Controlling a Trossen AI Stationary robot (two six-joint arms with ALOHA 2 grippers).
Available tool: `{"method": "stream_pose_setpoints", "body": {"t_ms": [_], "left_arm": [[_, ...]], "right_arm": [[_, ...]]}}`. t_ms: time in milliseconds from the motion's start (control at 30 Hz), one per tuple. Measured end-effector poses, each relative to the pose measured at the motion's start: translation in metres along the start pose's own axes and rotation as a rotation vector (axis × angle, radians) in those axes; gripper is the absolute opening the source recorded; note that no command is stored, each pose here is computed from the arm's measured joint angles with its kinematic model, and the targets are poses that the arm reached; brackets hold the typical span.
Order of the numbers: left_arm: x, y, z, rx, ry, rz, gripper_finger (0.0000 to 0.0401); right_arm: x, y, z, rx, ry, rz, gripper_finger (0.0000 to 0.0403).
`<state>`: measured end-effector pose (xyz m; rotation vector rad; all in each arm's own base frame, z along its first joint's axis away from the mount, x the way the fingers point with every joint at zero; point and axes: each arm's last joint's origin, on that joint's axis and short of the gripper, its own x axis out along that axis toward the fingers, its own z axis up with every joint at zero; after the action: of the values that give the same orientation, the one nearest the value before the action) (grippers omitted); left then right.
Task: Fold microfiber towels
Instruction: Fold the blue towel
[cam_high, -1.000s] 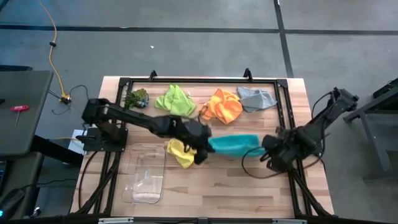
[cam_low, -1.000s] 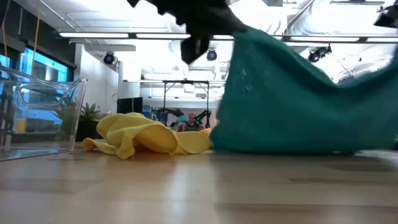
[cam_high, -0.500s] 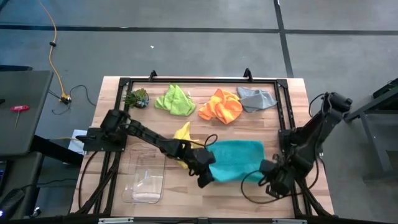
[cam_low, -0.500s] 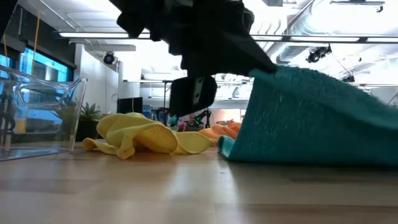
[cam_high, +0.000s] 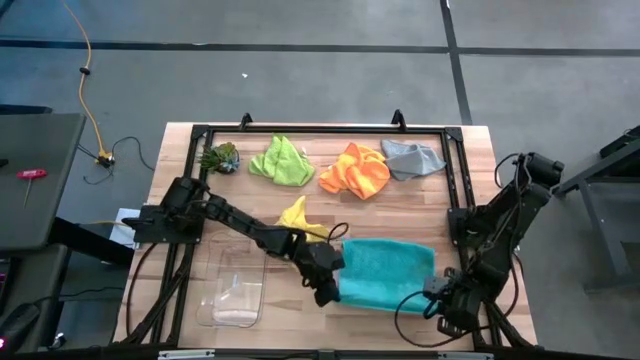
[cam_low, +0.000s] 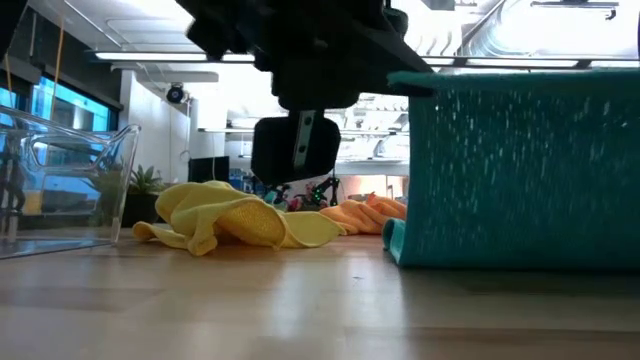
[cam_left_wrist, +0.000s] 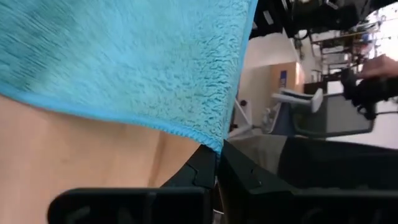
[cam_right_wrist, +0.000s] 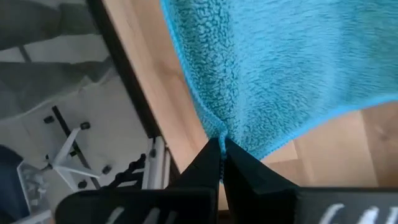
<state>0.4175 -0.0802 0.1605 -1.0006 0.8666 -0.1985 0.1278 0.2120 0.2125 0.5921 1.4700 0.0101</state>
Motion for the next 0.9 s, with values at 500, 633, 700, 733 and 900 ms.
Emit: {"method": "stream_pose_setpoints", "body": {"t_ms": [500,633,700,733,900], "left_arm": [[-0.033,0.038,0.051,-0.063,-0.08,0.007,0.0],[-0.033,0.04,0.053,-0.051,-0.115,0.038,0.0],[-0.034,0.04,0.054,-0.052,-0.132,0.053,0.0],[-0.034,0.04,0.054,-0.052,-0.137,0.057,0.0],[-0.034,0.042,0.054,-0.058,-0.164,0.092,0.0]], "right_arm": [[-0.046,-0.041,0.016,0.174,-0.123,-0.152,0.0],[-0.054,-0.053,0.02,0.223,-0.132,-0.218,0.0],[-0.055,-0.058,0.023,0.238,-0.137,-0.249,0.0],[-0.055,-0.059,0.025,0.24,-0.138,-0.254,0.0],[-0.037,-0.074,0.033,0.311,-0.108,-0.262,0.0]]}}
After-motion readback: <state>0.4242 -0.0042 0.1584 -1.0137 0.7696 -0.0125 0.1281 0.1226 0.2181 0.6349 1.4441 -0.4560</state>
